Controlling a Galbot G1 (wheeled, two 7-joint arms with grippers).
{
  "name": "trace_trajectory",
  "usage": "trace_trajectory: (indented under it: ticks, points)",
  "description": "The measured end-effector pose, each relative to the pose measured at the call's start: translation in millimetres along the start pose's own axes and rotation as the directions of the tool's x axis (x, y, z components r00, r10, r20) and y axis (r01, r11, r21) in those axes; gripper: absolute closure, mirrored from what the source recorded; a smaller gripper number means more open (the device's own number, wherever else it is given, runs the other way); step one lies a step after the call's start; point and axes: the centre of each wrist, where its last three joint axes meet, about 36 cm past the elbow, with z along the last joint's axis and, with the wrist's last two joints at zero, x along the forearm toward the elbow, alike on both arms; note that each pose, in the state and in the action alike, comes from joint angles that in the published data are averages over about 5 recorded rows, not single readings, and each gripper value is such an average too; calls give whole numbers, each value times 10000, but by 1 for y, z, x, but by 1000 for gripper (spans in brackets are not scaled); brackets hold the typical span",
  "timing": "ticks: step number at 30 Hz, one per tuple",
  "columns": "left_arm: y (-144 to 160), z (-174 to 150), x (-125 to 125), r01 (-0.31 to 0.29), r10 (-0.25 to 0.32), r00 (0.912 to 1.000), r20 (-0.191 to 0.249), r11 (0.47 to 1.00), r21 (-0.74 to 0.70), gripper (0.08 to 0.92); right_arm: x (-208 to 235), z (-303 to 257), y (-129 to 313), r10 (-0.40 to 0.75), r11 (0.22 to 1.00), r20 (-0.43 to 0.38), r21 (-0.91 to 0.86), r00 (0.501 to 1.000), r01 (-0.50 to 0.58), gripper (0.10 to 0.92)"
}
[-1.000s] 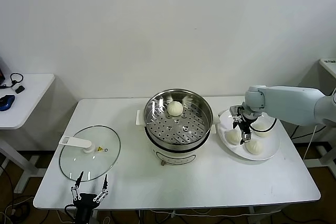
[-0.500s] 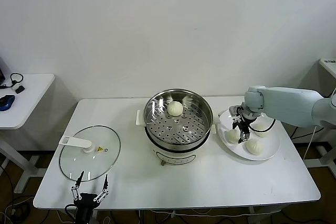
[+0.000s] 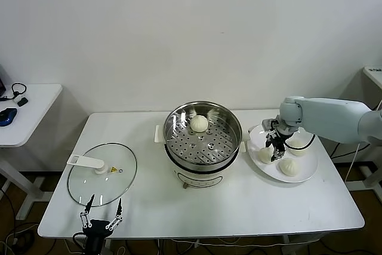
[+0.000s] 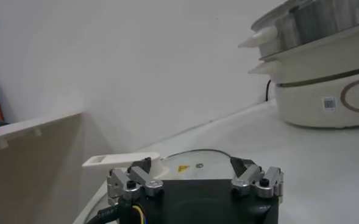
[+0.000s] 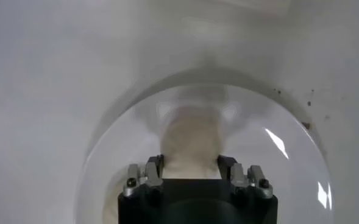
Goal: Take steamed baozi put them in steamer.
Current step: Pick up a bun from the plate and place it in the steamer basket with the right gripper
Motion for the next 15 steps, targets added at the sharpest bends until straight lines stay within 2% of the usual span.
trace_trajectory:
  ticks: [15]
  points:
    - [2,-1,0,-32,32,10000,-78,10000,-64,177,143,-25,6,369,9991,519,200,9980,-379,411]
